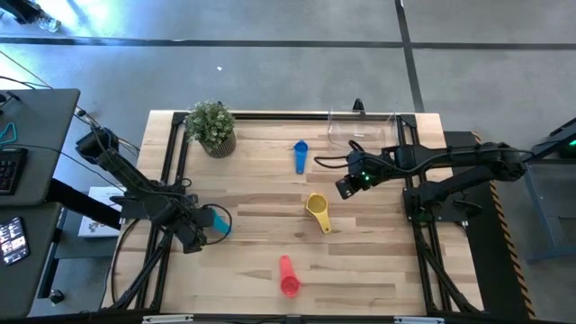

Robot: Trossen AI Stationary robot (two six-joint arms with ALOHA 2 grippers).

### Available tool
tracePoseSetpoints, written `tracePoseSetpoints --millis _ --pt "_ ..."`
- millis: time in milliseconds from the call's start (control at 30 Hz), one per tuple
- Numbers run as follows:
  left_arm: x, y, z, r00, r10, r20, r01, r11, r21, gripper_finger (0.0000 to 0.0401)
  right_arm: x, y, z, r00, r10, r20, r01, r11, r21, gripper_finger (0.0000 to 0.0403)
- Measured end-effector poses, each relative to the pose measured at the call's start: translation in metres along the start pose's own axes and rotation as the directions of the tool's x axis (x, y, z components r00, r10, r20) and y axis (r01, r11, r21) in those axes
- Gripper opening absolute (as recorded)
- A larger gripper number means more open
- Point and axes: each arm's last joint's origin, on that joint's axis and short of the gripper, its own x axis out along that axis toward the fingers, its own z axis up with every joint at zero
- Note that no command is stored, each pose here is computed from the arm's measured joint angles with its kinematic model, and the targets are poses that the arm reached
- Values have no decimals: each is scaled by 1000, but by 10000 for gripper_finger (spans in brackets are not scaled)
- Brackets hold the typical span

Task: Nest measuring cups in basket
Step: Stack the light blue measuring cup on top of the yellow measuring cup

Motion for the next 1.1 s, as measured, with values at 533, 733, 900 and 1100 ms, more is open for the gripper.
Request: tracePoseSetpoints --millis 533,733,900,1100 --pt "11 7 4 1000 3 17 -4 1000 18 110 0 0 0 1000 -1 1 1 1000 -1 81" --pt "17 9 8 999 36 -5 -35 999 18 110 0 0 0 1000 -7 11 7 1000 -2 81" --pt "24 8 11 997 67 -34 -66 998 19 99 0 0 0 1000 -8 13 8 1000 -3 81" --pt "32 4 17 999 46 -27 -46 999 15 51 0 0 0 1000 -9 13 9 1000 -3 81"
